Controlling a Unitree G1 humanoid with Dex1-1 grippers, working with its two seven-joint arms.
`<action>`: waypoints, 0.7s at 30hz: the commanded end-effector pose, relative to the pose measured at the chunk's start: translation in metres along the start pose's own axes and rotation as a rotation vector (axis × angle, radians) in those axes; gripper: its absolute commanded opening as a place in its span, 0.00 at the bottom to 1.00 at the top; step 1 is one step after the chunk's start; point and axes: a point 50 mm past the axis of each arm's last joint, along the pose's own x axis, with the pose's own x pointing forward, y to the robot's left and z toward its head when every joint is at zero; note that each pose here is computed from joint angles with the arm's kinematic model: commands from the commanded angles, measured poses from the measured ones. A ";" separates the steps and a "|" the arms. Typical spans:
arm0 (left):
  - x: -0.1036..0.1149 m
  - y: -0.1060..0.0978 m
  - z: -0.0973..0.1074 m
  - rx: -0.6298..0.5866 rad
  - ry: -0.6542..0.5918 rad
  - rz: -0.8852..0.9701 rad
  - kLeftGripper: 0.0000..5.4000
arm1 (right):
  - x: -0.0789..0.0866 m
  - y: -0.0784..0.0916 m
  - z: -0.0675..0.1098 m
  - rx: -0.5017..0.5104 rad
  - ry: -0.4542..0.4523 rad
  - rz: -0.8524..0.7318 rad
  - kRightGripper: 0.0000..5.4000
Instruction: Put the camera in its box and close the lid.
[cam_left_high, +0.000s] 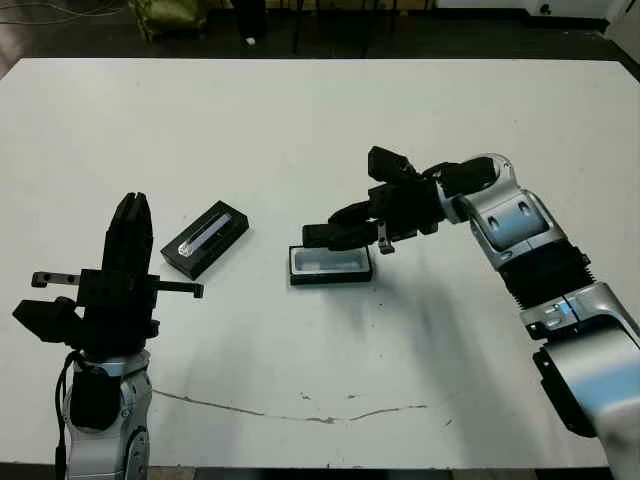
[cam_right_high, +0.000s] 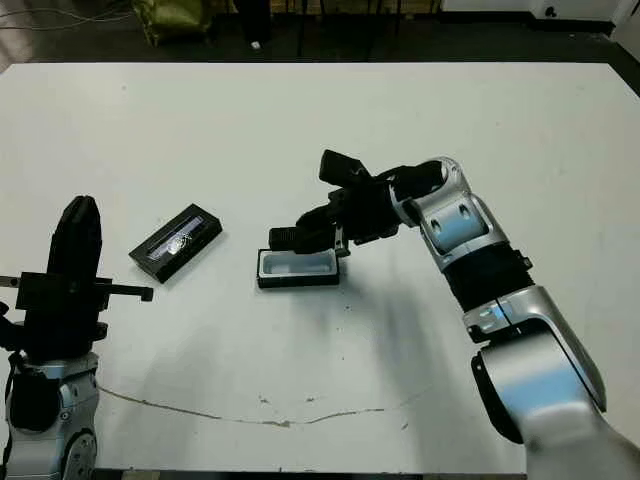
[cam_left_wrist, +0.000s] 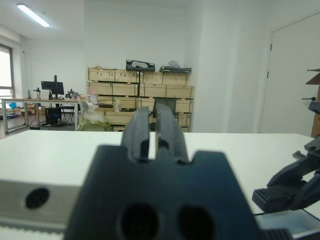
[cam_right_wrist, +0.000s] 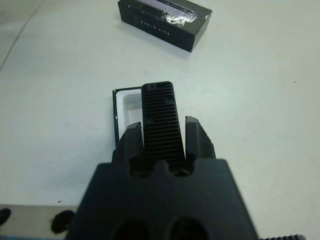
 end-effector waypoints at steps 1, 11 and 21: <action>-0.005 0.002 -0.004 0.006 0.034 0.002 0.00 | 0.003 0.000 -0.001 0.006 0.026 0.003 0.09; -0.004 0.002 -0.004 0.009 0.029 -0.003 0.00 | 0.009 0.003 -0.005 0.035 0.039 0.036 0.09; -0.004 0.001 -0.003 0.006 0.034 0.001 0.00 | 0.011 0.005 -0.006 0.029 0.049 0.059 0.09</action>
